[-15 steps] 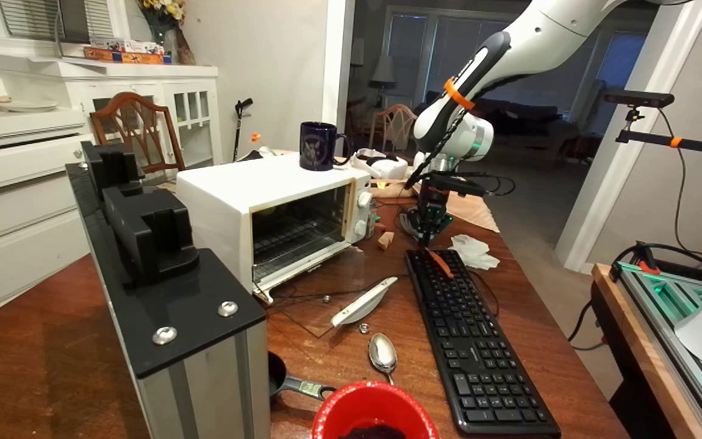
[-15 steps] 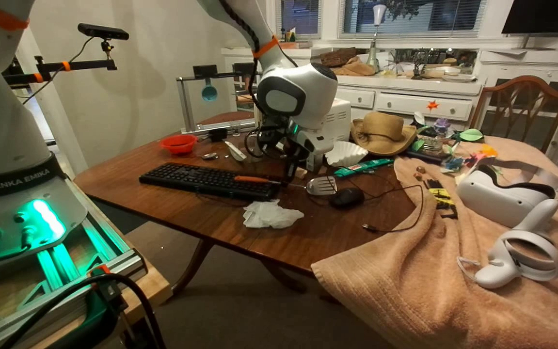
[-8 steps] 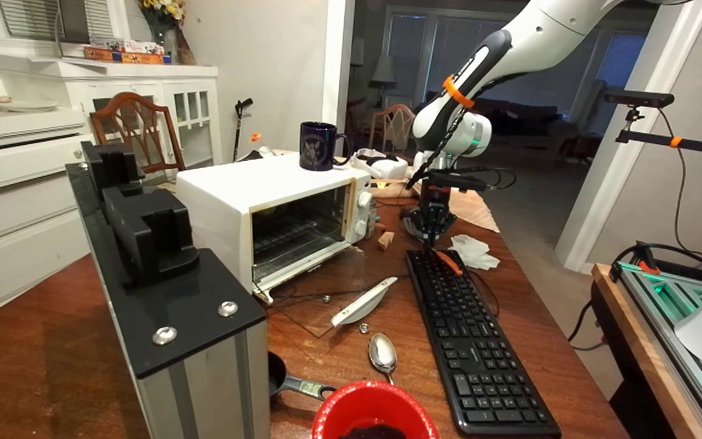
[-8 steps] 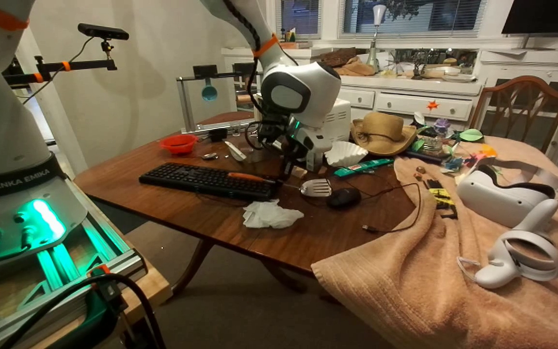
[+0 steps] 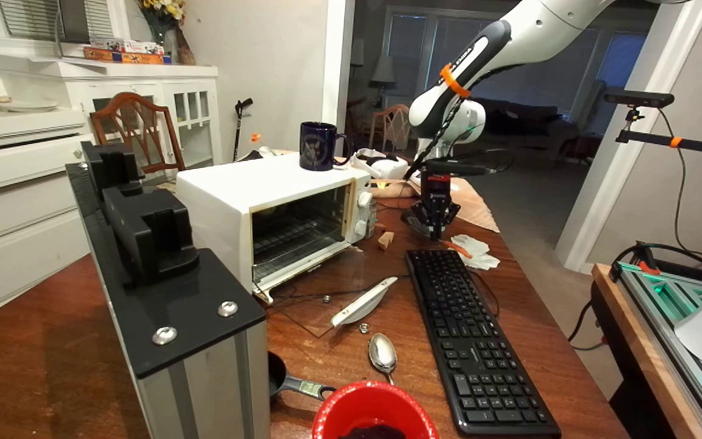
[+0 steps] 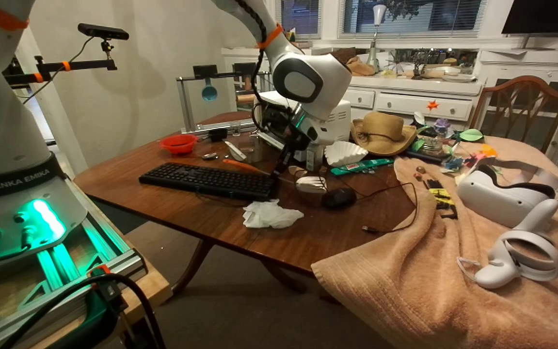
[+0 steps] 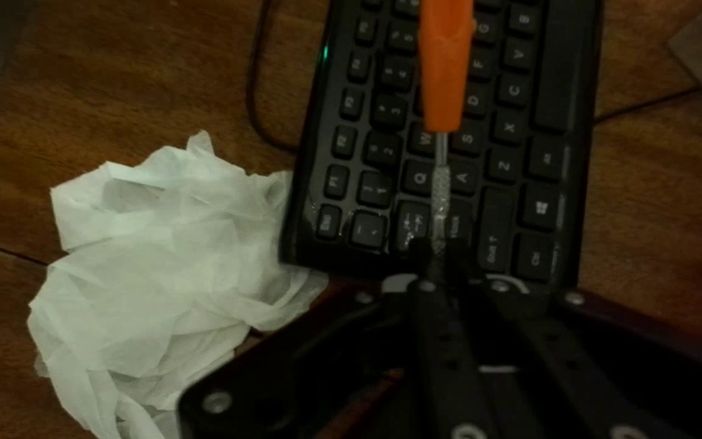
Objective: Move the spatula to the right
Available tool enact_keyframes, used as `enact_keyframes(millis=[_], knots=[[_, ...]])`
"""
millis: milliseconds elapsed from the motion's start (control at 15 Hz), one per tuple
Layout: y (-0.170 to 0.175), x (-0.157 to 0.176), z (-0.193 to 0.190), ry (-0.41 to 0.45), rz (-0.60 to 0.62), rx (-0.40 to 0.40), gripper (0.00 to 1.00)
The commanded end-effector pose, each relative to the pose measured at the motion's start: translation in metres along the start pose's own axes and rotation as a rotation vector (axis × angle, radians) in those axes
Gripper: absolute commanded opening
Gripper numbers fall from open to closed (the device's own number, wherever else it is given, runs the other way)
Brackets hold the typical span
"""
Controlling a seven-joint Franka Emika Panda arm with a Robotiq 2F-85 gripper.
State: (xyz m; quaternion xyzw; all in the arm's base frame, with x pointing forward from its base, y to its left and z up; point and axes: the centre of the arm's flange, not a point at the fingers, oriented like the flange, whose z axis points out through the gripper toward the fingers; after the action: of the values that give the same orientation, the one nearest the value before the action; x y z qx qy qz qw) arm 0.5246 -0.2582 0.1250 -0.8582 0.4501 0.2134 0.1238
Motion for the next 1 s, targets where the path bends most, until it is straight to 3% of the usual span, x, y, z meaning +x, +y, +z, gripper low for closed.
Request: enact_keyframes(millis=[0, 400, 667, 933], knots=[[-0.006, 0.008, -0.008, -0.051, -0.016, -0.074, 0.02], [-0.005, 0.016, -0.012, -0.138, -0.091, -0.243, 0.02], [-0.002, 0.013, -0.02, -0.192, -0.197, -0.409, 0.02], [0.0, 0.01, -0.029, -0.228, -0.346, -0.526, 0.02]])
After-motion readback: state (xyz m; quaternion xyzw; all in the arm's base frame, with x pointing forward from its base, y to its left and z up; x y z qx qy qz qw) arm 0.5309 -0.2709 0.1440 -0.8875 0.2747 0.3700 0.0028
